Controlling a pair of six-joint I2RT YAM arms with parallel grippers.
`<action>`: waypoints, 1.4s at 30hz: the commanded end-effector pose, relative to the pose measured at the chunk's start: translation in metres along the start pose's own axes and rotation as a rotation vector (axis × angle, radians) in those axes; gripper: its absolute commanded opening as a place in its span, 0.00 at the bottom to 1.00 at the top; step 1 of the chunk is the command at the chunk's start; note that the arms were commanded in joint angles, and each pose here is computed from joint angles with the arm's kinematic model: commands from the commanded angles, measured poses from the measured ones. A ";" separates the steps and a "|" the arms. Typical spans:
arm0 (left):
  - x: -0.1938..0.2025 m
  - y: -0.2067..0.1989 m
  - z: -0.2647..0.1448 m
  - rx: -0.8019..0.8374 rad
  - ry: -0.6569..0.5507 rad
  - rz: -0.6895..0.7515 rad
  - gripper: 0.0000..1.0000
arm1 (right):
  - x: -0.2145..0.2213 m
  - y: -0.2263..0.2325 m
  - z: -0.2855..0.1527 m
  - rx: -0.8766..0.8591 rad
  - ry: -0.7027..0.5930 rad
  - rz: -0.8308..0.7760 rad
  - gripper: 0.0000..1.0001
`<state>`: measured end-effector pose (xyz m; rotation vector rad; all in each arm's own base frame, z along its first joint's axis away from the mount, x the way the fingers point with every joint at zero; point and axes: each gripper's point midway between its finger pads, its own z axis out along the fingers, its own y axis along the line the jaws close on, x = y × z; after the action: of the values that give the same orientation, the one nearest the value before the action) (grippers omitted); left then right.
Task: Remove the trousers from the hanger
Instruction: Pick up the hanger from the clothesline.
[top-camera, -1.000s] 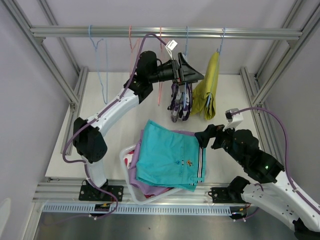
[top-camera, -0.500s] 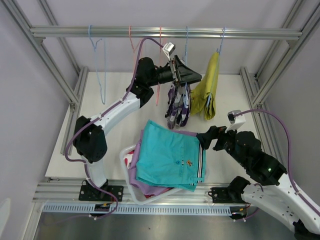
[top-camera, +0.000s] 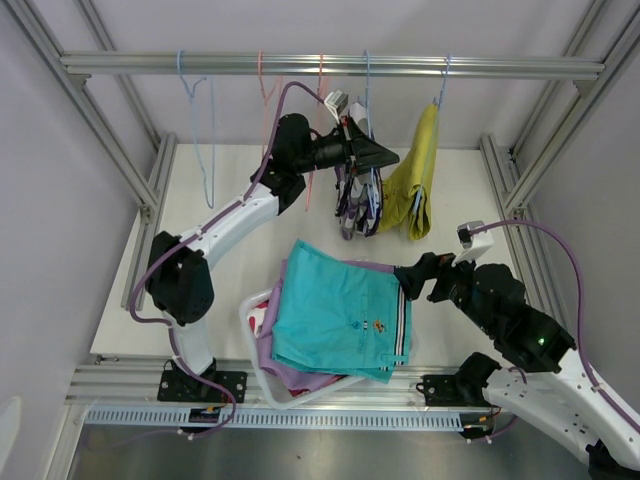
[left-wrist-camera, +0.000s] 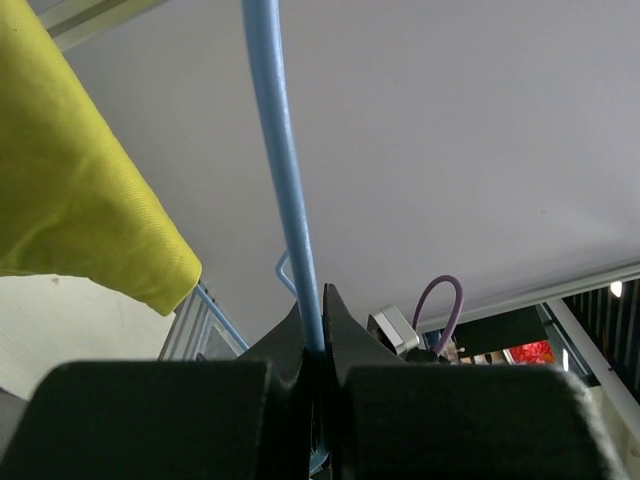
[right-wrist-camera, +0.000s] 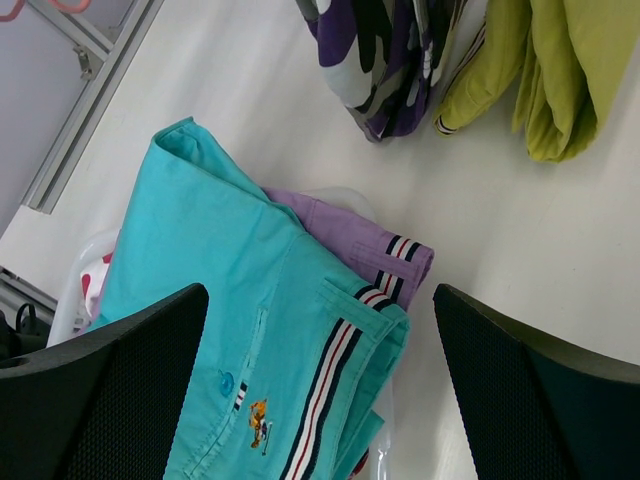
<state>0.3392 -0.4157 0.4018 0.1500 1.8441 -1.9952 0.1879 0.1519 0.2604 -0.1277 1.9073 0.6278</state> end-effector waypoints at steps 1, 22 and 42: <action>-0.011 -0.099 -0.011 0.217 -0.047 0.264 0.01 | -0.004 0.001 -0.003 -0.009 -0.021 0.013 1.00; 0.003 -0.189 -0.034 0.195 -0.044 0.478 0.01 | -0.007 0.004 -0.006 -0.029 -0.033 0.020 0.99; 0.085 -0.135 -0.133 -0.070 -0.070 0.680 0.00 | -0.011 0.007 0.003 -0.014 -0.030 0.047 1.00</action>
<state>0.1913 -0.3205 0.4258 0.4201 1.9298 -1.5836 0.1859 0.1541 0.2621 -0.1145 1.9074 0.6590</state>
